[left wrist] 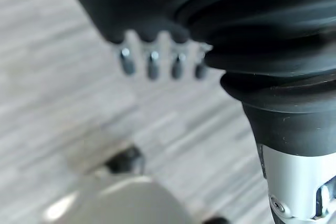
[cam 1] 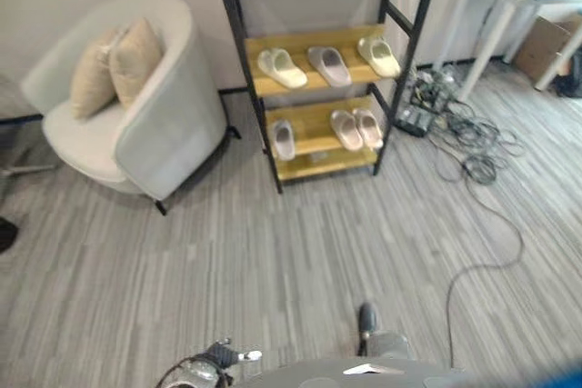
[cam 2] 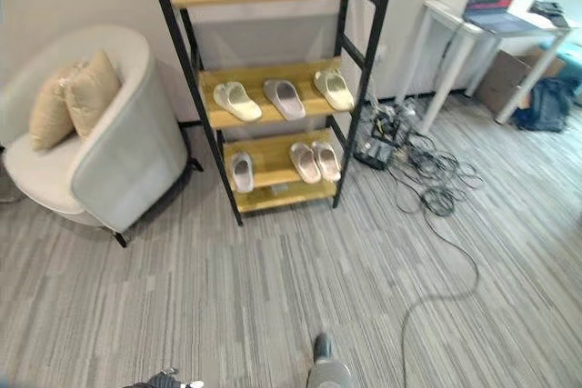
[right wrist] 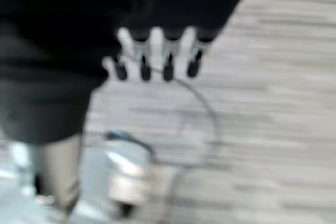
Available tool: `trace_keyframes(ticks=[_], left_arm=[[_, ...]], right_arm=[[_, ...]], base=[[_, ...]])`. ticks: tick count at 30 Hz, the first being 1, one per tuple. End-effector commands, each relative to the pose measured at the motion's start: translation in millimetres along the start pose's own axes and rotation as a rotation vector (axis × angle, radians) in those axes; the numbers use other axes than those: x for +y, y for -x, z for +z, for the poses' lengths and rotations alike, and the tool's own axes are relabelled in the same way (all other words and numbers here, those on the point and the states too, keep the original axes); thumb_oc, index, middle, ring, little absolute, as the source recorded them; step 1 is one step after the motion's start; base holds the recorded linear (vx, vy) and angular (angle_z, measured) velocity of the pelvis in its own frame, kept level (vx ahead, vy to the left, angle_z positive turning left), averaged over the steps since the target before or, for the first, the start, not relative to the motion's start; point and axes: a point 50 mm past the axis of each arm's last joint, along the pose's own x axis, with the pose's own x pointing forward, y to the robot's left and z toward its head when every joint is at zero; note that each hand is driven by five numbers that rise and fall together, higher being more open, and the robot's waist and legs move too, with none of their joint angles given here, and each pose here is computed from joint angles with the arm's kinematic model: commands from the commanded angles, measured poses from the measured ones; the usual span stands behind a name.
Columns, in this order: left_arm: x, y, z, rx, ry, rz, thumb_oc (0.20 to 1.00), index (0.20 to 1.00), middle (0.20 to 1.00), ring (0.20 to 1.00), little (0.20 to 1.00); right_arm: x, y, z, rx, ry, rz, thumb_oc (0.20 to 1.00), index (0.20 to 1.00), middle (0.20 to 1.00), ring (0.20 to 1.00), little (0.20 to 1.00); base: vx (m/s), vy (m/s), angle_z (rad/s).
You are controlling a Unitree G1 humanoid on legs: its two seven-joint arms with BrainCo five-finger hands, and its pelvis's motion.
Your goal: Arrange the slippers neatly on the shoe rack.
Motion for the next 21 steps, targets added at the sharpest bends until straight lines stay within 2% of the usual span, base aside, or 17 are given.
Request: trace_keyframes(ticks=[1,4,9,12,21], left_arm=[[21.5,-0.8,12.9,-0.041,-0.005,0.057,1.000,1.000,1.000,1.000,1.000],[27.3,-1.2,43.1,-0.139,0.027,0.086,1.000,1.000,1.000,1.000,1.000],[28.3,-1.0,45.7,-0.152,0.044,0.103,1.000,1.000,1.000,1.000,1.000],[29.5,-1.0,35.9,-0.122,0.094,0.111,1.000,1.000,1.000,1.000,1.000],[34.7,0.3,6.9,-0.015,0.025,0.131,1.000,1.000,1.000,1.000,1.000]], right_arm=[[-6.9,-1.6,20.3,-0.075,0.024,-0.022,1.000,1.000,1.000,1.000,1.000],[-12.7,-2.0,37.8,-0.130,0.024,-0.049,1.000,1.000,1.000,1.000,1.000],[-18.2,-1.9,42.7,-0.147,0.033,-0.073,1.000,1.000,1.000,1.000,1.000],[-16.9,-1.7,44.6,-0.158,0.037,-0.078,1.000,1.000,1.000,1.000,1.000],[-4.9,-1.9,46.9,-0.165,0.088,-0.047,1.000,1.000,1.000,1.000,1.000]], base=[[0.21,-0.318,0.03],[0.12,-0.396,0.43],[0.13,-0.052,0.13],[0.31,0.183,0.03],[0.29,0.248,-0.29]])
